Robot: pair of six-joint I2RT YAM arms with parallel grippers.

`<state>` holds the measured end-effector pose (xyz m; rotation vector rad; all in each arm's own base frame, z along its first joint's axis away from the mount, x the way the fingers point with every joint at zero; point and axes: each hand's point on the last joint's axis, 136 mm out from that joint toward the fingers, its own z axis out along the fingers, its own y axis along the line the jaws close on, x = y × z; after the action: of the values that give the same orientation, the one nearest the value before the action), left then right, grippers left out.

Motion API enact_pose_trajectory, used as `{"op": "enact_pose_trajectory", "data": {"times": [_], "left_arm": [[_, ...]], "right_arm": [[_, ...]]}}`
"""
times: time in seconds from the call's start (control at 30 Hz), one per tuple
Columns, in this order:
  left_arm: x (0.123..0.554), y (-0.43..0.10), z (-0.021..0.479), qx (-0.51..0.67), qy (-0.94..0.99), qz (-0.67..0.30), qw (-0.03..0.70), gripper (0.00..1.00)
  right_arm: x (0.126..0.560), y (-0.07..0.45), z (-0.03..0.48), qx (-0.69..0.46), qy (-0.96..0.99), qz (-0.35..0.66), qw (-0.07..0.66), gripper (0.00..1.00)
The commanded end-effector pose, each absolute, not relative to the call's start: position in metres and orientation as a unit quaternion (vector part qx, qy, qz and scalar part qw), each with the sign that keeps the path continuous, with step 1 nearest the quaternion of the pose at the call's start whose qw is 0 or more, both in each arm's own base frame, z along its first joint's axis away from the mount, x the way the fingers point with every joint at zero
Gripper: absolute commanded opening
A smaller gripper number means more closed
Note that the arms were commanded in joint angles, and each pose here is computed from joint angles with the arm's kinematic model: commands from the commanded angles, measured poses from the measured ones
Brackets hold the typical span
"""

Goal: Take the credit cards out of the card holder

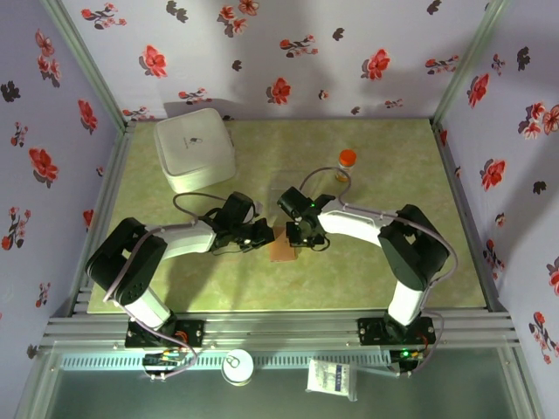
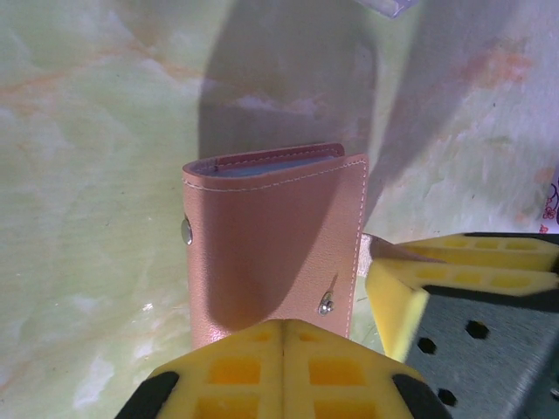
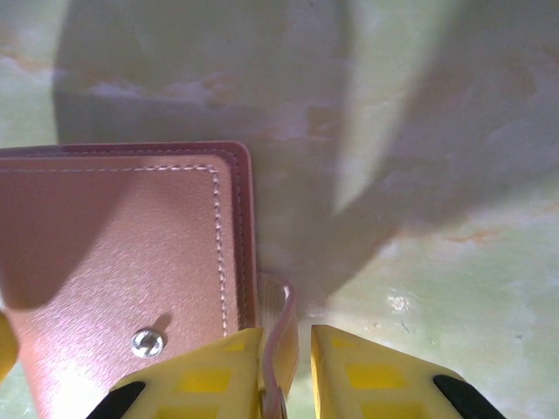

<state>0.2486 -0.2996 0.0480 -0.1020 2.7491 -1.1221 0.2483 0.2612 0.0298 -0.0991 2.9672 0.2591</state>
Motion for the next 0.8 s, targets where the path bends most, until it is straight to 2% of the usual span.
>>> {"op": "enact_pose_trajectory", "data": {"times": [0.0, 0.47, 0.77], "left_arm": [[0.247, -0.302, 0.059, -0.030, 0.919, -0.383, 0.087, 0.00], [0.248, -0.299, 0.061, -0.030, 0.919, -0.383, 0.091, 0.00], [0.259, -0.276, 0.078, -0.056, 0.908, -0.394, 0.134, 0.00]], "right_arm": [[0.252, 0.260, 0.020, -0.031, 0.993, 0.081, 0.077, 0.20], [0.254, 0.258, 0.024, -0.032, 0.993, 0.077, 0.084, 0.13], [0.256, 0.251, 0.048, -0.032, 0.992, 0.068, 0.101, 0.11]]}}
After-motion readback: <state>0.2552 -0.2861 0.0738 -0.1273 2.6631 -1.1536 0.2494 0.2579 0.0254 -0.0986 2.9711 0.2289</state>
